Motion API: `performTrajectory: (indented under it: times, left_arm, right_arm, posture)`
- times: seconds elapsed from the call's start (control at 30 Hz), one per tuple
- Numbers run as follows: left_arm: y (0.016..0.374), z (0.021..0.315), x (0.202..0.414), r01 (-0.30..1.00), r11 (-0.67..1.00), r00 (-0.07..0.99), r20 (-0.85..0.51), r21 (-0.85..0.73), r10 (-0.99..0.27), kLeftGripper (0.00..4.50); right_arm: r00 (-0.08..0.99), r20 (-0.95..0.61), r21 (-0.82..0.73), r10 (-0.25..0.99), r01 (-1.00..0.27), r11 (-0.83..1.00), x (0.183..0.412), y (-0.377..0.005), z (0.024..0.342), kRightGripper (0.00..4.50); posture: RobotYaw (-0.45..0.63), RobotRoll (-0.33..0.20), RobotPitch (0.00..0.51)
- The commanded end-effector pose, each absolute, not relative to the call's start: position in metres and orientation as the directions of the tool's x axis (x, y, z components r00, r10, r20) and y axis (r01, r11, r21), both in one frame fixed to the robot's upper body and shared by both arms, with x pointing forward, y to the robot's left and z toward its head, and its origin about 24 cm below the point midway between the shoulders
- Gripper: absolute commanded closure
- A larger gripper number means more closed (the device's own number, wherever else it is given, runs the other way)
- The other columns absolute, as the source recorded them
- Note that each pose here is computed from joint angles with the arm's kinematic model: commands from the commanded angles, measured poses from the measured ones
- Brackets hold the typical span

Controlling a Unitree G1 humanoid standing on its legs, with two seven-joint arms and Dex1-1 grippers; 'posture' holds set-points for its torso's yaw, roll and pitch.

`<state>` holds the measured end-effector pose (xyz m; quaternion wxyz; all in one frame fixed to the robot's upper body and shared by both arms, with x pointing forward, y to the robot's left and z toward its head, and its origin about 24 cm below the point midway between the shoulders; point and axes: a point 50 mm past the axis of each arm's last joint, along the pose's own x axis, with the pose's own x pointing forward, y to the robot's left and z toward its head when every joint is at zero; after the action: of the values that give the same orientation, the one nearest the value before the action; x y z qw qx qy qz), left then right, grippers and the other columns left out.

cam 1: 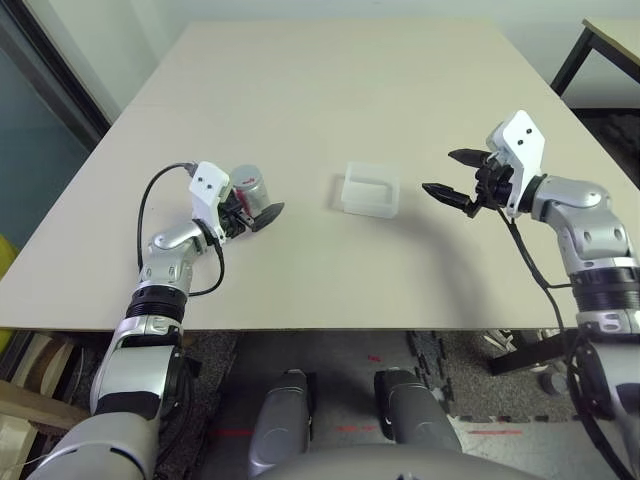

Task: Pour the medicine from the bottle into the box.

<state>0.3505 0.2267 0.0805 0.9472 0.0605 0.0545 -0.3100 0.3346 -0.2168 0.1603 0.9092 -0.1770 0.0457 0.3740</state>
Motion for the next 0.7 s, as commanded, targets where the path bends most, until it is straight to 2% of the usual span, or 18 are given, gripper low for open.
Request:
performTrajectory:
  times: [0.03, 0.07, 0.17, 0.37, 0.53, 0.7]
  left_arm:
    - [0.222, 0.074, 0.354, 0.596, 0.799, 0.798, -0.169, 0.084, -0.578, 0.41]
    - [0.221, 0.074, 0.355, 0.596, 0.8, 0.798, -0.163, 0.072, -0.58, 0.6]
    - [0.216, 0.076, 0.357, 0.622, 0.781, 0.777, -0.159, 0.047, -0.609, 1.7]
    - [0.206, 0.088, 0.36, 0.735, 0.677, 0.669, -0.166, 0.01, -0.724, 1.75]
    - [0.194, 0.099, 0.36, 0.851, 0.526, 0.513, -0.217, -0.001, -0.83, 1.75]
    - [0.179, 0.114, 0.359, 0.923, 0.385, 0.375, -0.183, -0.02, -0.909, 1.75]
  right_arm:
    - [0.712, -0.215, -0.28, 0.669, -0.701, 0.656, 0.33, -0.215, 0.162, 0.0]
    - [0.714, -0.214, -0.277, 0.667, -0.699, 0.659, 0.33, -0.215, 0.162, 0.0]
    - [0.706, -0.224, -0.273, 0.672, -0.707, 0.652, 0.326, -0.214, 0.161, 0.0]
    - [0.677, -0.214, -0.236, 0.704, -0.735, 0.636, 0.324, -0.206, 0.167, 0.0]
    - [0.601, -0.256, -0.17, 0.757, -0.799, 0.577, 0.328, -0.181, 0.168, 0.0]
    - [0.505, -0.202, -0.144, 0.839, -0.863, 0.485, 0.333, -0.147, 0.189, 0.0]
  posture:
    - [-0.23, 0.0, 0.101]
    - [-0.24, 0.0, 0.099]
    - [-0.24, 0.0, 0.093]
    - [-0.22, 0.0, 0.089]
    - [-0.18, 0.0, 0.088]
    - [-0.17, 0.0, 0.078]
